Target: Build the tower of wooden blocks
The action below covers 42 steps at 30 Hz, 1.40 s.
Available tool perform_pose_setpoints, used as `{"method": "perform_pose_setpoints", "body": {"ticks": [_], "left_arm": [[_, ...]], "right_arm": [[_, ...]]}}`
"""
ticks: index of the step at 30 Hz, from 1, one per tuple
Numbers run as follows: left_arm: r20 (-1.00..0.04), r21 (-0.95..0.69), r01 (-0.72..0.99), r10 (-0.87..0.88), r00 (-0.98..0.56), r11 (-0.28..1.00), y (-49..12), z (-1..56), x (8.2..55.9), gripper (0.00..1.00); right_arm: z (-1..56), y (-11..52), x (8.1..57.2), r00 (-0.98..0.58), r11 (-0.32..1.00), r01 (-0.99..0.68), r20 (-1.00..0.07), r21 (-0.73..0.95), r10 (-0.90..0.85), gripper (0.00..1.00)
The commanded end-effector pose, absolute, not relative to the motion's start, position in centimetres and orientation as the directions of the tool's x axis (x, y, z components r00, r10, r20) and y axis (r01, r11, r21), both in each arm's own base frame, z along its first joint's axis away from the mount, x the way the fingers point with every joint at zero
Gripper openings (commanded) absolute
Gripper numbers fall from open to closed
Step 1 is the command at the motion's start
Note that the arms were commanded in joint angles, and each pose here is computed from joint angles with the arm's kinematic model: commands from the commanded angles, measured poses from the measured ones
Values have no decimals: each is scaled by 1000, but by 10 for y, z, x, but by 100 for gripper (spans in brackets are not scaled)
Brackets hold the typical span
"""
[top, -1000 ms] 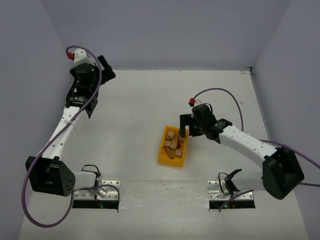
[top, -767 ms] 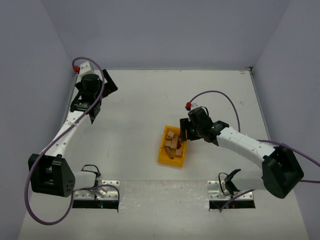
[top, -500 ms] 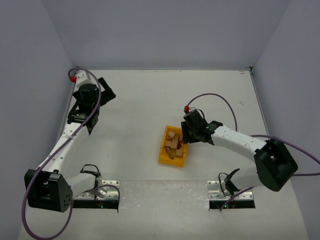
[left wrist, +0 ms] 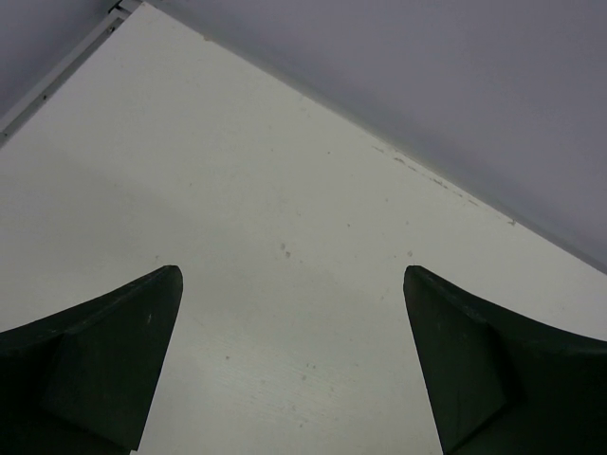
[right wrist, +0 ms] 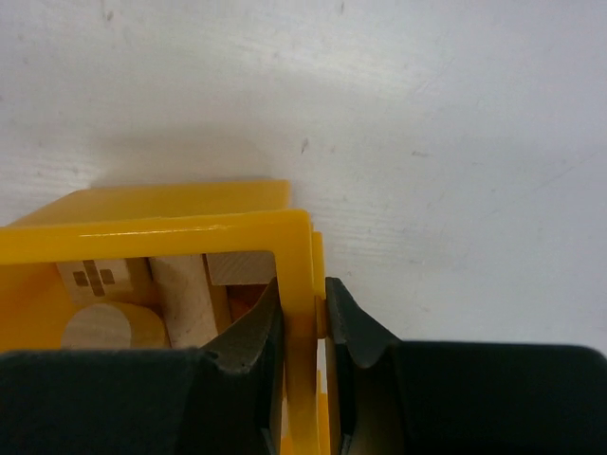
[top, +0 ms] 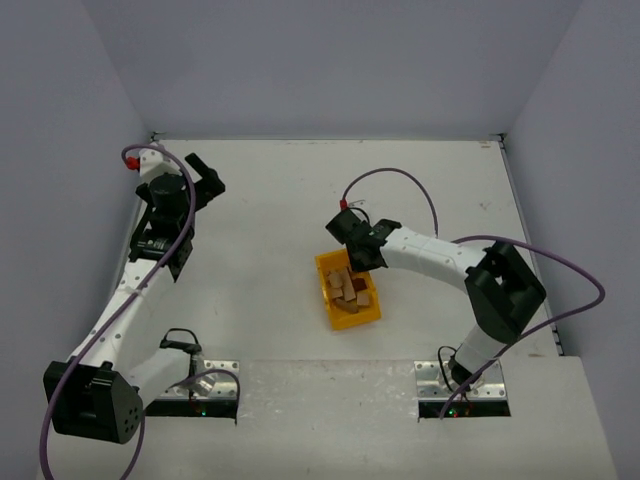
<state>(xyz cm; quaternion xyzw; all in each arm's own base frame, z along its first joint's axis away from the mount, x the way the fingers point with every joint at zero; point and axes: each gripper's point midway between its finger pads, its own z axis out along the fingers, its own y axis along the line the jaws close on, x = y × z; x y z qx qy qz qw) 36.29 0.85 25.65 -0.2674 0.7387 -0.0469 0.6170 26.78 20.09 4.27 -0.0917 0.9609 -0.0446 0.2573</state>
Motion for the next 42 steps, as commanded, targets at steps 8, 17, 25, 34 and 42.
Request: {"method": "perform_pose_setpoints", "body": {"ticks": [8, 17, 25, 34, 42], "left_arm": [[-883, -425, -377, -468, -27, 823, 19, 270, 363, 100], [-881, -429, -401, -474, -13, 809, 23, 267, 364, 100], [-873, -435, -379, -486, -46, 817, 15, 263, 371, 100], [-864, -434, -381, -496, -80, 817, 11, 252, 376, 100], [-861, -429, -393, -500, -96, 813, 11, 248, 378, 100]], "right_arm": [[172, 204, 398, -497, 886, 43, -779, -462, -382, 0], [186, 233, 460, -343, 751, 104, -732, -653, -589, 0], [214, 233, 477, -244, 544, 289, -610, -788, -753, 0], [226, 247, 470, -282, 208, 406, -338, -890, -898, 0], [193, 254, 448, -261, 189, 327, -281, -926, -924, 0]]}}
